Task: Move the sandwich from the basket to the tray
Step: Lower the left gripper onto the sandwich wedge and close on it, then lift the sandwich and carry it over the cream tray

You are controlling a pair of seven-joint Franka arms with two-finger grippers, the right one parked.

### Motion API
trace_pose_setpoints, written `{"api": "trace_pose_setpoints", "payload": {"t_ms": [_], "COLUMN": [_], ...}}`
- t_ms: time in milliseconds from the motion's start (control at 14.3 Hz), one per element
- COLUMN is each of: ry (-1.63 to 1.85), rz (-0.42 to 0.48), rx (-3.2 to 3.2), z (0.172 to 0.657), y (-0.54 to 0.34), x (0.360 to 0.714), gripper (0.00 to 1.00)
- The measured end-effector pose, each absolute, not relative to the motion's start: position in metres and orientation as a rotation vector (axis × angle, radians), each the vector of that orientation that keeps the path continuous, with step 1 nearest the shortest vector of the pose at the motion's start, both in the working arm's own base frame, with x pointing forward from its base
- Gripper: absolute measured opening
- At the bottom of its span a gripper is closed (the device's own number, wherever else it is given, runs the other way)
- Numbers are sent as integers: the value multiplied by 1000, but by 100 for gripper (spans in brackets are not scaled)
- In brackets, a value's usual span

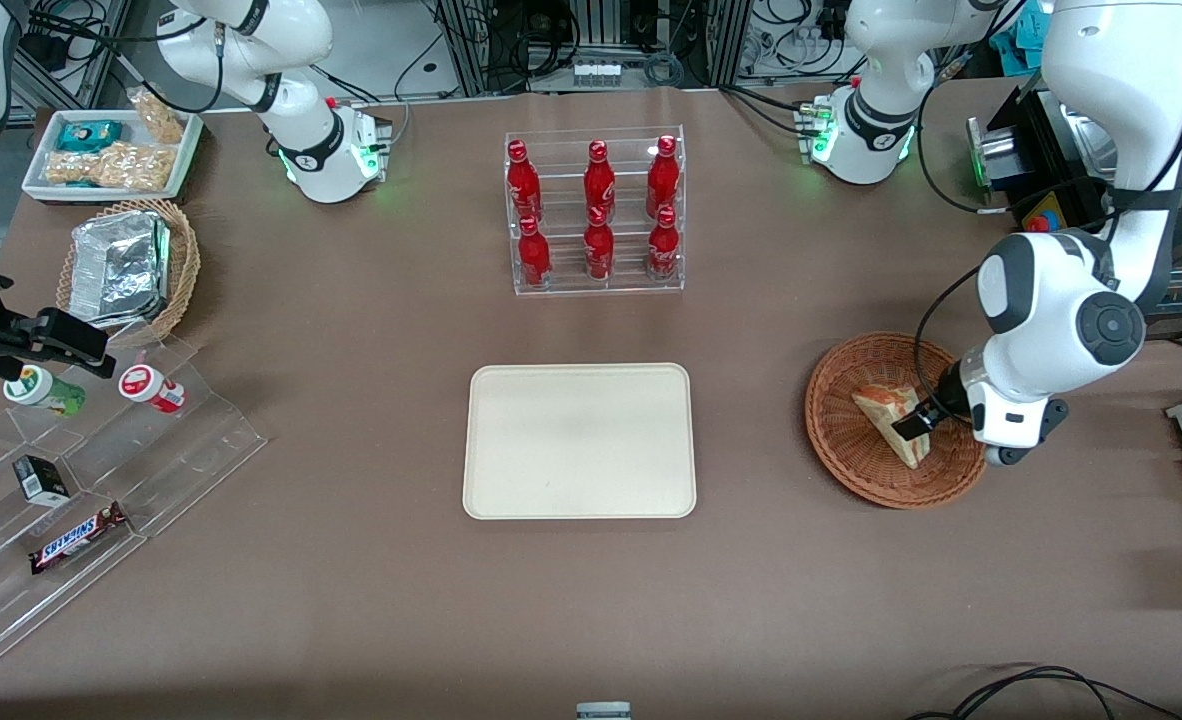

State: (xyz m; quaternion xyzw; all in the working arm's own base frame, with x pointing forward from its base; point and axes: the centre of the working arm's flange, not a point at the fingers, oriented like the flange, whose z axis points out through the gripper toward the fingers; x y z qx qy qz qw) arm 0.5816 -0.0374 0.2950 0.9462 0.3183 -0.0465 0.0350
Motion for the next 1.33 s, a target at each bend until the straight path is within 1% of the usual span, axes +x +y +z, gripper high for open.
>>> {"api": "trace_pose_setpoints", "payload": {"t_ms": [140, 490, 630, 840, 980, 1120, 1190, 1260, 1330], "ry": [994, 1012, 1019, 1154, 1219, 1204, 1156, 1064, 950], "rz": [-161, -252, -272, -277, -255, -212, -207, -212, -208], "rx": [2906, 2910, 2911, 2866, 2839, 2837, 2856, 2893, 2930], "z": [289, 258, 250, 249, 255, 273, 289, 309, 332], "y": [-38, -36, -36, -34, -36, -44, -57, -79, -108], "x": [580, 570, 566, 566, 570, 577, 580, 583, 586], "gripper": [100, 100, 100, 70, 47, 30, 23, 18, 18]}}
